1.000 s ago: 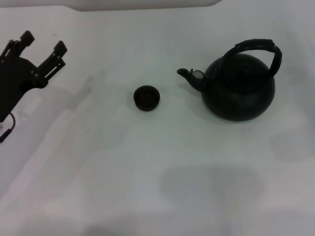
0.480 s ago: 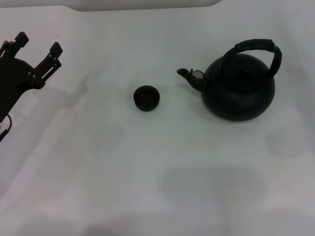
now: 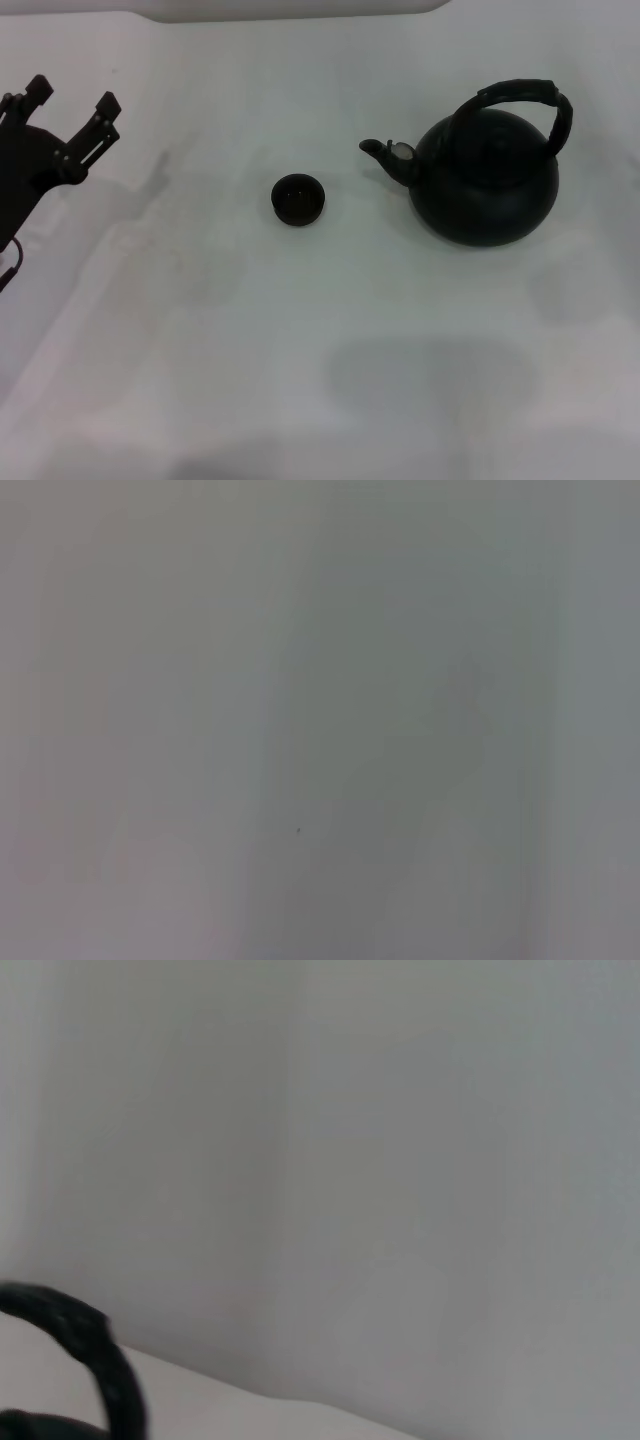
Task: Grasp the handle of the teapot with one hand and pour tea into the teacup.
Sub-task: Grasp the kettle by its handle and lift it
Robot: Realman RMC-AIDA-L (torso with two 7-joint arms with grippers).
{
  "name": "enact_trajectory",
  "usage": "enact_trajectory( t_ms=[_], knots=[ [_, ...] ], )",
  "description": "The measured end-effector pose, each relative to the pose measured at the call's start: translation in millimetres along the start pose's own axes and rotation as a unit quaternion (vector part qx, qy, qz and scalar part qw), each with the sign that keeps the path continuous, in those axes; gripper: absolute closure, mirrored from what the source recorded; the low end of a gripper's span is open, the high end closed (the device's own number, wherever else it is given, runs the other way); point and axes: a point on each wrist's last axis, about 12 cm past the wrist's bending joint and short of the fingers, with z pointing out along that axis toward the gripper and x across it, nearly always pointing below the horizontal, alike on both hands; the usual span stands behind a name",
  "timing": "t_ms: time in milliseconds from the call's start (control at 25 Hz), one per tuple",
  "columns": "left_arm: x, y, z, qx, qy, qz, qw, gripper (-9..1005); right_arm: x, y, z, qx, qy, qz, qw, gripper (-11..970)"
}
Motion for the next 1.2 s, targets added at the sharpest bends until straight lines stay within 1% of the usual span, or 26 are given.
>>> enact_trajectory(
  t_ms=[160,320,440,640,880,1200],
  knots=[
    [1.5,0.1,-3.3,-0.002,0.002,0.002,1.0,118,-9.3,10.2,-6.4,-0.018,0.006,-0.004,1.0,91],
    [3.7,-0.3,-5.8,-0.006,0.007,0.012,1.0,118,-14.2,27.8,-9.1,-0.032,0.028,-0.016,0.999,94],
    [5.9,-0.3,-8.8,-0.01,0.01,0.018,1.0,119,-15.1,40.3,-6.2,-0.043,0.036,-0.024,0.998,102],
    [11.1,1.3,-14.7,-0.024,0.017,0.008,1.0,119,-14.1,57.4,5.3,-0.075,0.035,-0.021,0.996,115],
    [12.9,0.9,-20.0,-0.028,0.016,0.004,0.999,120,-17.7,66.2,21.2,-0.098,0.022,-0.015,0.995,131],
    [14.9,0.2,-26.1,-0.03,0.017,0.001,0.999,121,-19.2,74.4,37.1,-0.119,0.011,-0.002,0.993,152]
  ],
)
